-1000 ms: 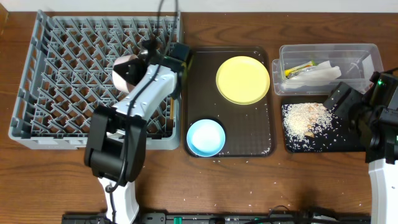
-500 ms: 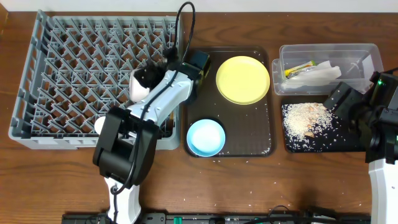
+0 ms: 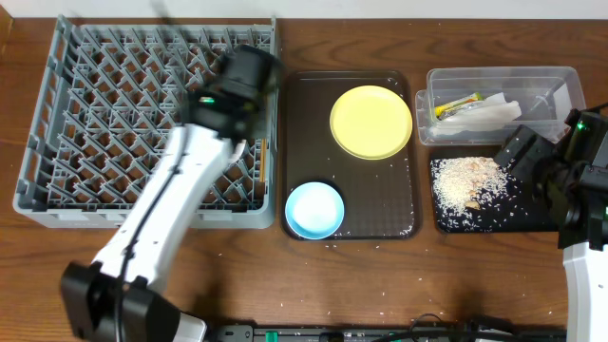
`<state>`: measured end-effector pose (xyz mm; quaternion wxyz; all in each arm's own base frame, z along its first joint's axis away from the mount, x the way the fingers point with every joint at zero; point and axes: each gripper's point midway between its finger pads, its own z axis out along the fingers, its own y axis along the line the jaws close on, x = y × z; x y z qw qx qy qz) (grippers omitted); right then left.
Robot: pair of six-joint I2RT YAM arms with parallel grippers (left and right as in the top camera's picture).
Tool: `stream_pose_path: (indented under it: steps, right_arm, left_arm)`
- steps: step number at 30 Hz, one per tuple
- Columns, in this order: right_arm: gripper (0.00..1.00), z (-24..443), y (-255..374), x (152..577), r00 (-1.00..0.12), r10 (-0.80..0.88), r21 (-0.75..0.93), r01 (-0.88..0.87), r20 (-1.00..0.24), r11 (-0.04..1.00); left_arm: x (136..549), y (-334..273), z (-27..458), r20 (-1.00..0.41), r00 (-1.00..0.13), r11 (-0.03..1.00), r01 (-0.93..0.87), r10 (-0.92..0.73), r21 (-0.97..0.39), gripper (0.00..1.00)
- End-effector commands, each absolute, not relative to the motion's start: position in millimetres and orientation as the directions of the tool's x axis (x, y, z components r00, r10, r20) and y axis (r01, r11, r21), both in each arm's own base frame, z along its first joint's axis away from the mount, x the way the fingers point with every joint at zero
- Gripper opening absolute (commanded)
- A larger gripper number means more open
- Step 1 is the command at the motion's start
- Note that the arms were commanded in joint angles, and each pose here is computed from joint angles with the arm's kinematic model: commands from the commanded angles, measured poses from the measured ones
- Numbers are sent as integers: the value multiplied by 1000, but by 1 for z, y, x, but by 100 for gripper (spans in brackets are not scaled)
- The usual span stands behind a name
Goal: Sort waste into correct bins and load items into the dishwasher
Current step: 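Carry the white bowl with the left gripper and set it in the rack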
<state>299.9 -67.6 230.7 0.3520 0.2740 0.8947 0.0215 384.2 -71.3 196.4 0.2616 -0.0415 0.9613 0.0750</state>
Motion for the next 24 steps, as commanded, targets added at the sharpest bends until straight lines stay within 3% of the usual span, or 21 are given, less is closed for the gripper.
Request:
stream_pose_path:
  steps: [1, 4, 14, 20, 24]
  right_arm:
    - [99, 232, -69, 300, -596, 512, 233, 483, -618, 844]
    - [99, 232, -69, 300, -596, 512, 233, 483, -618, 844]
    - [99, 232, -69, 300, -596, 512, 233, 483, -618, 844]
    - [99, 232, -69, 300, -596, 512, 233, 483, -618, 844]
    - [99, 232, -69, 300, -596, 512, 233, 483, -618, 844]
  left_arm:
    - [382, -55, 182, -432, -884, 982, -186, -178, -23, 8]
    - [386, -32, 164, -384, -892, 970, -234, -239, -60, 8]
    - [397, -23, 107, -276, -950, 989, -151, -146, -4, 8]
    - [414, -61, 115, -320, -941, 978, -46, -111, -204, 8]
    - [421, -67, 118, -342, -933, 971, -29, -111, -236, 8]
